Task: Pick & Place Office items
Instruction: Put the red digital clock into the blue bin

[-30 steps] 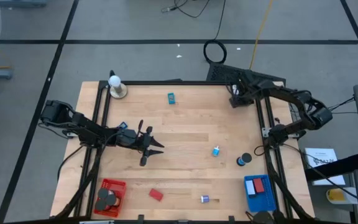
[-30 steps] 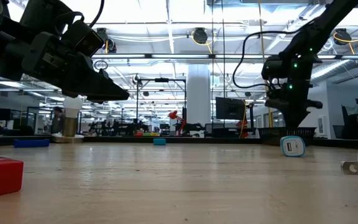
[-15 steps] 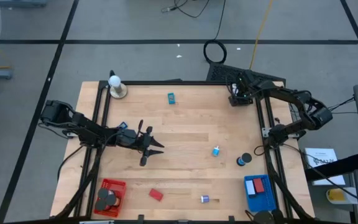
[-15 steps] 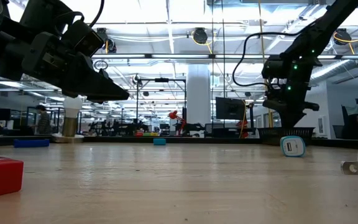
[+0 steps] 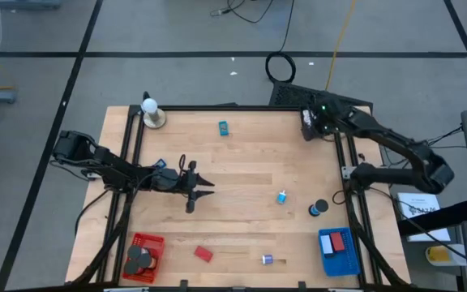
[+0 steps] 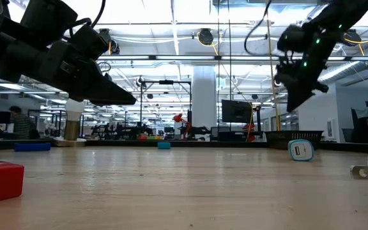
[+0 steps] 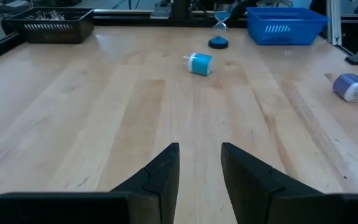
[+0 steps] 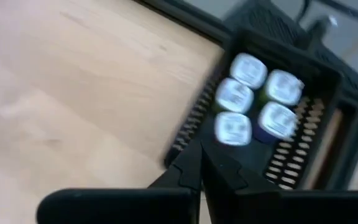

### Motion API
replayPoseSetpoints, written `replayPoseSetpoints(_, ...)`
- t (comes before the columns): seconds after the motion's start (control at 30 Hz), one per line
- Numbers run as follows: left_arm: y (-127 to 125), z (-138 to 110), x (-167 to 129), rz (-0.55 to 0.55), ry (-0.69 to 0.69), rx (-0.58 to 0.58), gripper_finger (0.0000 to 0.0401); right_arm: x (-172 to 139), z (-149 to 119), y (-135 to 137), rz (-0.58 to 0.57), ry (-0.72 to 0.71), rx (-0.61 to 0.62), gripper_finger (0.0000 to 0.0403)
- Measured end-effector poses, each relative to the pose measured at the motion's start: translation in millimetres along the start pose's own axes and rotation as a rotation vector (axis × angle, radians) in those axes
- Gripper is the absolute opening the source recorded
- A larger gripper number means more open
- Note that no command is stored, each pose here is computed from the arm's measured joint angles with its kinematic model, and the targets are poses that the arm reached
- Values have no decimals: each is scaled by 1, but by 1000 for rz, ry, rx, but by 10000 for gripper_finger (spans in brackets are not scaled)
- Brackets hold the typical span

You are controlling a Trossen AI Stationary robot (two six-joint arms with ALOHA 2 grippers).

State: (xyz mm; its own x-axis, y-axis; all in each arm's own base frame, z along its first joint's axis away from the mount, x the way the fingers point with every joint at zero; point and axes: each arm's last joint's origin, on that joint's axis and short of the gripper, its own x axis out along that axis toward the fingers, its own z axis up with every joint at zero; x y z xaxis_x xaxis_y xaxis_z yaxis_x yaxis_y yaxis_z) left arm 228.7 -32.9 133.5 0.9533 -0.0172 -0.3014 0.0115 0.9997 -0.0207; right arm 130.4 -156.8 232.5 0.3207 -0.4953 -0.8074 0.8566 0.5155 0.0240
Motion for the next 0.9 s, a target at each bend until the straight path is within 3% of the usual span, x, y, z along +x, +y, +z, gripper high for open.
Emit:
replayPoseSetpoints(0.2, 0, -2, 0, 8, 19, -8, 122, -23, -3, 36, 132, -118, -92, 0)
replayPoseSetpoints(0.43, -6, -13, 1, 4, 178, -35, 113, -29, -13, 86, 235, -268, -237, 0)
replayPoseSetpoints(0.6, -38, -12, -2, -165, 223, 104, 54, -27, -30, 107, 341, -338, -301, 0)
replayPoseSetpoints(0.73, -69, -7, -7, -350, 216, 150, 8, -25, -41, 114, 380, -348, -330, 0)
replayPoseSetpoints(0.83, -90, -2, -11, -421, 223, 146, 13, -23, -46, 116, 395, -345, -341, 0)
replayPoseSetpoints(0.9, -101, 0, -14, -431, 244, 138, 41, -23, -48, 117, 384, -348, -342, 0)
